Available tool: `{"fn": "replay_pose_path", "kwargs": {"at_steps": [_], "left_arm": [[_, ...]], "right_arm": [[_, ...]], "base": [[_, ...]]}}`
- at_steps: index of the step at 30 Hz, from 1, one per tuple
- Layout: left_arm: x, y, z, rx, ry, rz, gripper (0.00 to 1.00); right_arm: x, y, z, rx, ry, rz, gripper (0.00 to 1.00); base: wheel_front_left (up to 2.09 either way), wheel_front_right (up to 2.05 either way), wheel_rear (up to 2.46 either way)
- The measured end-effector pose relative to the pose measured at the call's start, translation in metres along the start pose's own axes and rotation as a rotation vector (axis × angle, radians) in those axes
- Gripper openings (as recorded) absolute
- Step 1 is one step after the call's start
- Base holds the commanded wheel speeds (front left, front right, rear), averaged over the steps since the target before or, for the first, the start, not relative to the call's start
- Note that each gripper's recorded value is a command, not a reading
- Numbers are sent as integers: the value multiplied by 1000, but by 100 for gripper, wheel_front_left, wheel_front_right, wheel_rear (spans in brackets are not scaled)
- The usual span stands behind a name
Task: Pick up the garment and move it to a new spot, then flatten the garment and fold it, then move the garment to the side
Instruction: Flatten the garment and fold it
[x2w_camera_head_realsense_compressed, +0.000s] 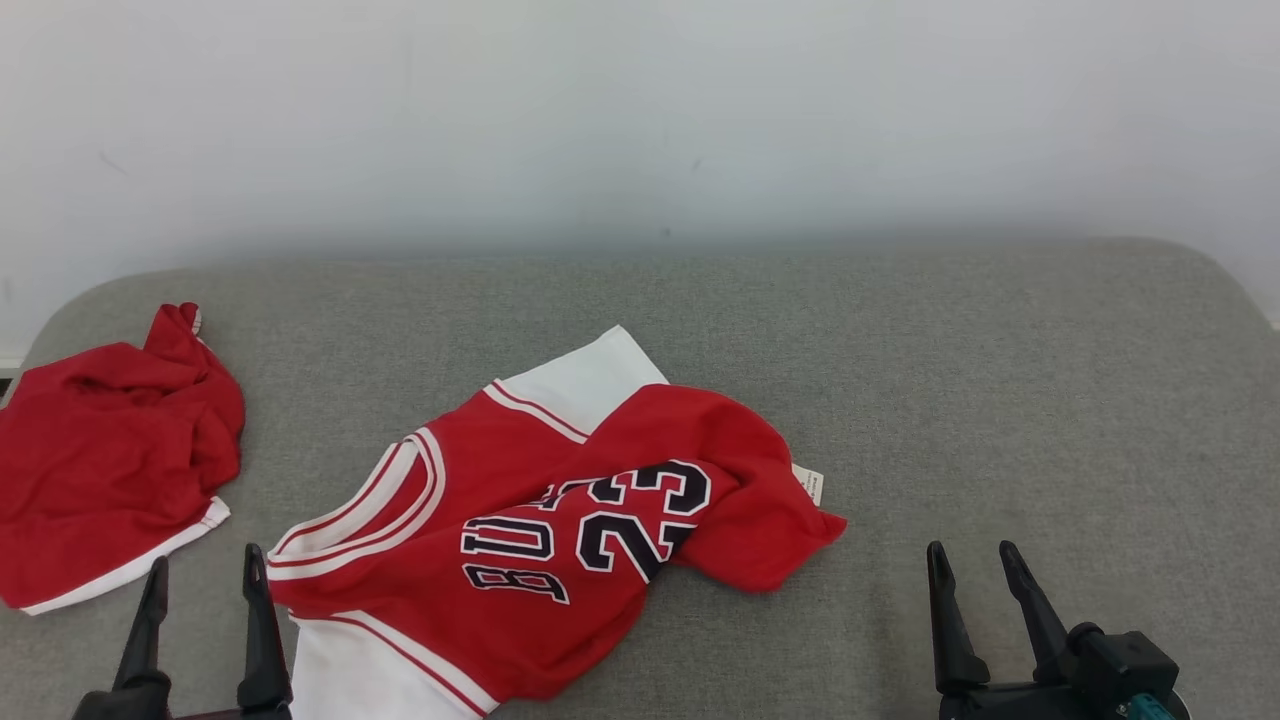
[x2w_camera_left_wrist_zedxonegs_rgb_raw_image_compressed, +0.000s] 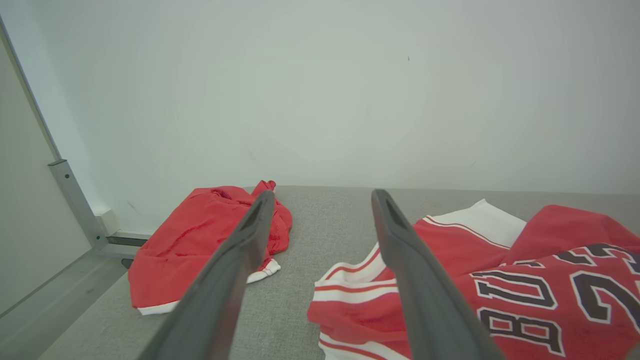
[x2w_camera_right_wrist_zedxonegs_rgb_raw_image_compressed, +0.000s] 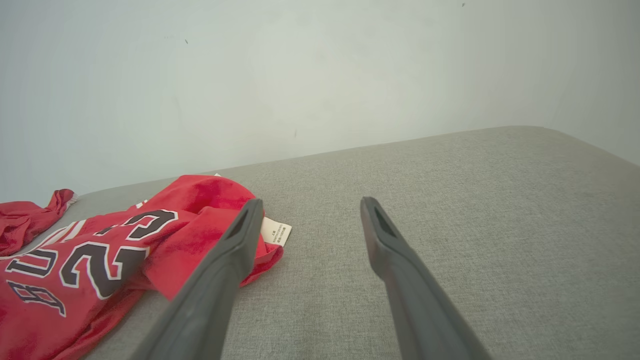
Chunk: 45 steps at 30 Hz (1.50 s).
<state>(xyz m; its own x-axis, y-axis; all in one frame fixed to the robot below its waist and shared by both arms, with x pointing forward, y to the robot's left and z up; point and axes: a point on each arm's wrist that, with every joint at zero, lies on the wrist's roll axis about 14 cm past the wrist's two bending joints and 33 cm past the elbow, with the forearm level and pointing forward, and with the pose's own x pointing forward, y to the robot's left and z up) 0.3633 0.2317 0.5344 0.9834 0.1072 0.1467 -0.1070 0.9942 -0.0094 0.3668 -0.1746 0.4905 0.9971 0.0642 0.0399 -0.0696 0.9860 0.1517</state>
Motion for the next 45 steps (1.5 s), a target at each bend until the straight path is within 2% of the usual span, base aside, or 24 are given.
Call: {"fn": "replay_pose_path", "kwargs": {"at_steps": [6,15,26,39,40,41,42,43,45], "left_arm": [[-20,19,12,31,-34,57,100],[-41,26,0,42,5,84,100],[-43,20,-8,21,27,80,100],[-38,25,-21,20,66,89,100],[-38,25,-21,19,69,91,100],[-38,25,-23,18,72,92,100],[-37,25,-23,17,74,92,100],[-37,24,-23,16,73,88,100],[-35,23,-22,15,70,85,100]], "right_arm": [[3,12,-3,15,8,33,100],[5,28,-24,41,76,77,100],[43,54,-39,17,154,152,100],[55,51,-103,36,373,119,100],[54,50,-107,43,386,115,67],[55,51,-108,49,391,113,42],[56,52,-107,54,390,113,9],[57,51,-107,64,389,108,0],[57,52,-107,76,392,106,0]], "base": [[0,0,0],[0,0,0],[0,0,0],[0,0,0],[0,0,0],[0,0,0],[0,0,0],[0,0,0],[0,0,0]]}}
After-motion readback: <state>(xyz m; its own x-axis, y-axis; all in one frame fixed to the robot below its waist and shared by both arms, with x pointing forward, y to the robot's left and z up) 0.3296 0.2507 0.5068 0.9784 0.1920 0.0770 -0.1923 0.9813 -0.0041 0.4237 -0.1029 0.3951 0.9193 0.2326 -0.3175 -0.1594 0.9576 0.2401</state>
